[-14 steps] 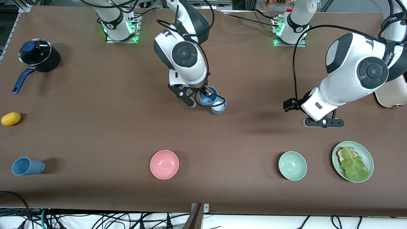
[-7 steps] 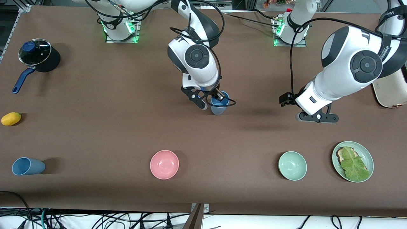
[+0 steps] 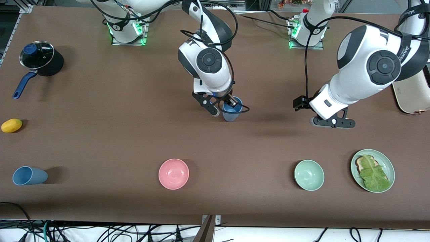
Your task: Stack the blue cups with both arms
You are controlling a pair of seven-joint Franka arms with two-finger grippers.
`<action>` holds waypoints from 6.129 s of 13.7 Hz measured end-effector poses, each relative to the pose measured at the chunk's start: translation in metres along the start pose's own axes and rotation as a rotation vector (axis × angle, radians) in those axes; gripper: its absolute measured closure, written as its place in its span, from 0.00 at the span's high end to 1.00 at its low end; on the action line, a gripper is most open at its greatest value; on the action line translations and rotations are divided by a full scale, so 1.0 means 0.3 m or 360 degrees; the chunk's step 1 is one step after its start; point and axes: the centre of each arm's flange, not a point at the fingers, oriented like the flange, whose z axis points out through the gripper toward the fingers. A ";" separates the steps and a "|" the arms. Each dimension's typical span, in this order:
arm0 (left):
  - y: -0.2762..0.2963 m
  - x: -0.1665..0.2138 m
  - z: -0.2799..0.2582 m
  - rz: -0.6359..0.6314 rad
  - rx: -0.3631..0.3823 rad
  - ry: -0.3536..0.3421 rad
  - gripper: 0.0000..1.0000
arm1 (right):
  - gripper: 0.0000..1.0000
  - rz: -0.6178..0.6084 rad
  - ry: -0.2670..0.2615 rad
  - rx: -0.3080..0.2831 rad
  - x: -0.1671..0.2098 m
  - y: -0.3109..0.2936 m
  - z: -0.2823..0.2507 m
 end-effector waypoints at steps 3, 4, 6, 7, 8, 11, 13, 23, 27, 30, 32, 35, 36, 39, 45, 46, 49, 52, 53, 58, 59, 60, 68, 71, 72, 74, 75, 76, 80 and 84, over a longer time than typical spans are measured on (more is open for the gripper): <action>0.016 -0.015 -0.009 0.0022 0.0026 -0.0019 1.00 | 0.06 -0.0001 0.0000 -0.0012 -0.002 0.001 0.012; 0.012 -0.015 -0.021 0.0042 0.0089 0.0006 1.00 | 0.06 -0.0004 -0.0001 -0.0014 -0.007 0.002 0.014; -0.001 -0.011 -0.034 0.0129 0.0187 0.0034 1.00 | 0.06 -0.0013 -0.0002 -0.0020 -0.022 0.003 0.018; -0.015 -0.006 -0.022 0.0160 0.0207 0.0017 1.00 | 0.06 -0.0017 -0.0002 -0.0025 -0.028 0.005 0.022; -0.037 -0.001 -0.007 0.0158 0.0217 -0.0010 1.00 | 0.06 -0.0018 -0.0002 -0.0026 -0.030 0.005 0.023; -0.156 0.019 -0.051 0.0092 0.0208 -0.0003 1.00 | 0.06 -0.0017 -0.0003 -0.0033 -0.030 0.006 0.025; -0.222 0.028 -0.113 0.0058 0.0197 0.0040 1.00 | 0.06 -0.0017 -0.0004 -0.0056 -0.030 0.011 0.033; -0.261 0.037 -0.256 0.0027 0.0178 0.0172 1.00 | 0.22 -0.0016 -0.0003 -0.0090 -0.038 0.019 0.073; -0.321 0.000 -0.355 -0.0006 0.0186 0.0205 1.00 | 0.62 -0.0015 -0.0003 -0.0090 -0.038 0.019 0.072; -0.439 -0.082 -0.453 -0.0056 0.0109 0.0228 1.00 | 0.95 -0.0003 0.0008 -0.0068 -0.017 0.013 0.038; -0.492 -0.145 -0.489 -0.0064 0.0099 0.0243 1.00 | 1.00 0.0022 0.0014 -0.0060 0.036 0.017 -0.028; -0.478 -0.177 -0.483 -0.0059 0.0111 0.0230 1.00 | 1.00 -0.0062 -0.0005 -0.0168 0.155 0.064 -0.125; -0.469 -0.173 -0.460 -0.0051 0.0111 0.0209 1.00 | 1.00 -0.0124 -0.0018 -0.0212 0.202 0.085 -0.156; -0.460 -0.152 -0.417 -0.0042 0.0110 0.0175 1.00 | 1.00 -0.0292 -0.0080 -0.0349 0.361 0.166 -0.259; -0.468 -0.158 -0.417 -0.0054 0.0124 0.0166 1.00 | 1.00 -0.0409 -0.0081 -0.0437 0.598 0.269 -0.374; -0.463 -0.160 -0.409 -0.0050 0.0124 0.0146 1.00 | 1.00 -0.0433 -0.0079 -0.0435 0.615 0.274 -0.382; -0.473 -0.148 -0.383 -0.0058 0.0125 0.0118 1.00 | 1.00 -0.0486 -0.0078 -0.0426 0.672 0.296 -0.414; -0.476 -0.126 -0.364 -0.0059 0.0127 0.0122 1.00 | 1.00 -0.0605 -0.0118 -0.0395 0.812 0.387 -0.487; -0.474 -0.126 -0.365 -0.0058 0.0127 0.0124 1.00 | 1.00 -0.0672 -0.0140 -0.0381 0.876 0.445 -0.520; -0.445 -0.122 -0.359 -0.0034 0.0129 0.0120 1.00 | 1.00 -0.0877 -0.0081 -0.0307 1.156 0.788 -0.689; -0.444 -0.119 -0.354 -0.0034 0.0130 0.0116 1.00 | 1.00 -0.0942 -0.0074 -0.0283 1.183 0.841 -0.717; -0.446 -0.116 -0.350 -0.0035 0.0130 0.0112 1.00 | 1.00 -0.1000 -0.0065 -0.0254 1.205 0.889 -0.744; -0.467 -0.113 -0.345 -0.0041 0.0129 0.0107 1.00 | 1.00 -0.0977 0.0046 -0.0145 1.226 1.169 -1.027; -0.477 -0.112 -0.343 -0.0048 0.0129 0.0105 1.00 | 1.00 -0.1062 0.0056 -0.0190 1.213 1.180 -1.038; -0.480 -0.112 -0.343 -0.0048 0.0129 0.0104 1.00 | 1.00 -0.1083 0.0058 -0.0198 1.213 1.179 -1.036; -0.483 -0.111 -0.342 -0.0050 0.0129 0.0104 1.00 | 1.00 -0.1103 0.0078 -0.0195 1.219 1.179 -1.038; -0.492 -0.112 -0.343 -0.0057 0.0128 0.0104 1.00 | 1.00 -0.1111 0.0117 -0.0188 1.226 1.172 -1.044; -0.509 -0.112 -0.344 -0.0069 0.0127 0.0104 1.00 | 1.00 -0.1120 0.0161 -0.0184 1.233 1.163 -1.048; -0.555 -0.115 -0.345 -0.0095 0.0124 0.0104 1.00 | 1.00 -0.1194 0.0226 -0.0243 1.197 1.113 -1.042; -0.554 -0.115 -0.345 -0.0094 0.0124 0.0103 1.00 | 1.00 -0.1214 0.0229 -0.0252 1.181 1.098 -1.039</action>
